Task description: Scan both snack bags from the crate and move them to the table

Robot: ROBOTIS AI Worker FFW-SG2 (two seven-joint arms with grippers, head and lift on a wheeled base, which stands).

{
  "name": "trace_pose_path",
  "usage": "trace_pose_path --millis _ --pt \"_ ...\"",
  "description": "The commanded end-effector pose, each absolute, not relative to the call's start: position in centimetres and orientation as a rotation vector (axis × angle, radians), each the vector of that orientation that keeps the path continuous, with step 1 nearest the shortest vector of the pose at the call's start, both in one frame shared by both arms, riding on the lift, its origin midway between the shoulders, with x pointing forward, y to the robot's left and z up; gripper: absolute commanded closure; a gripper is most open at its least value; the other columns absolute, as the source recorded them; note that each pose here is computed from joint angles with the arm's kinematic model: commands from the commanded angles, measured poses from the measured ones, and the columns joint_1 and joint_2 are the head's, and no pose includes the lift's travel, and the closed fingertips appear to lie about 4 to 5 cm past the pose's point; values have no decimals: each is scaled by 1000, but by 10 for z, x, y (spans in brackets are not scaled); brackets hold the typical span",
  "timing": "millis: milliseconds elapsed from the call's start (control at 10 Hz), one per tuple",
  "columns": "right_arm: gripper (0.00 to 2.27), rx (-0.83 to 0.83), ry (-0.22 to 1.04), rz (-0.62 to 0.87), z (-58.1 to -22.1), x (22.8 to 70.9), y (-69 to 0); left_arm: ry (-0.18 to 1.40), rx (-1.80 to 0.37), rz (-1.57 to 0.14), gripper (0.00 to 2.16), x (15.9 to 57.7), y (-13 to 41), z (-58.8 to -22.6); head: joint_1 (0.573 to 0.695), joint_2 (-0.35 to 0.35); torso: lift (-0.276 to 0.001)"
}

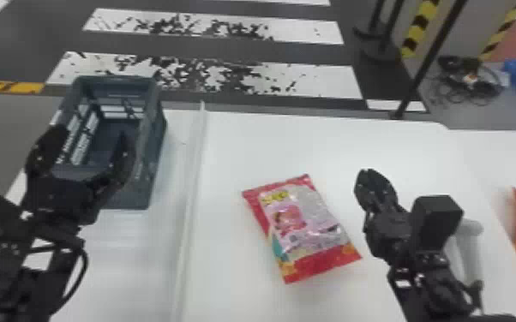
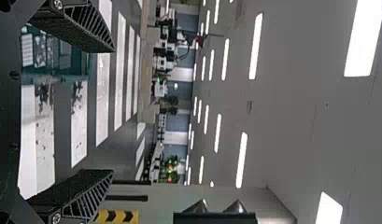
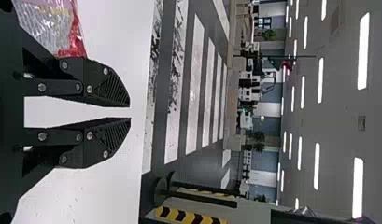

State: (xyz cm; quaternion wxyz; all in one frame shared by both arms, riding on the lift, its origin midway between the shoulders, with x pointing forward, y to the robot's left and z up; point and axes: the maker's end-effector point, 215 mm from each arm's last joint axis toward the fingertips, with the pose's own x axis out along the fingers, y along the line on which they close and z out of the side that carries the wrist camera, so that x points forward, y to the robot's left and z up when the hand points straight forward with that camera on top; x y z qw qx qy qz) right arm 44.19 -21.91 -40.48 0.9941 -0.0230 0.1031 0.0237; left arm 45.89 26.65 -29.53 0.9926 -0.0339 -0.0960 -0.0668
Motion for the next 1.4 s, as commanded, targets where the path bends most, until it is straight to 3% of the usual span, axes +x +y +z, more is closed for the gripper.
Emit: trace_pose_path --millis 0,200,500,1300 --pt "2246 -41 223 109 -412 435 -185 -196 -62 -66 76 451 304 -292 695 46 -87" --pt "2246 -26 249 194 -427 428 -138 -202 -64 -34 76 444 319 -290 695 167 -87" --pt "2243 -17 287 243 -456 428 -108 -200 -61 -34 76 439 316 -294 695 251 -87" --pt "2246 -21 350 264 -518 446 -92 -178 -60 -32 76 437 315 -307 695 290 -87"
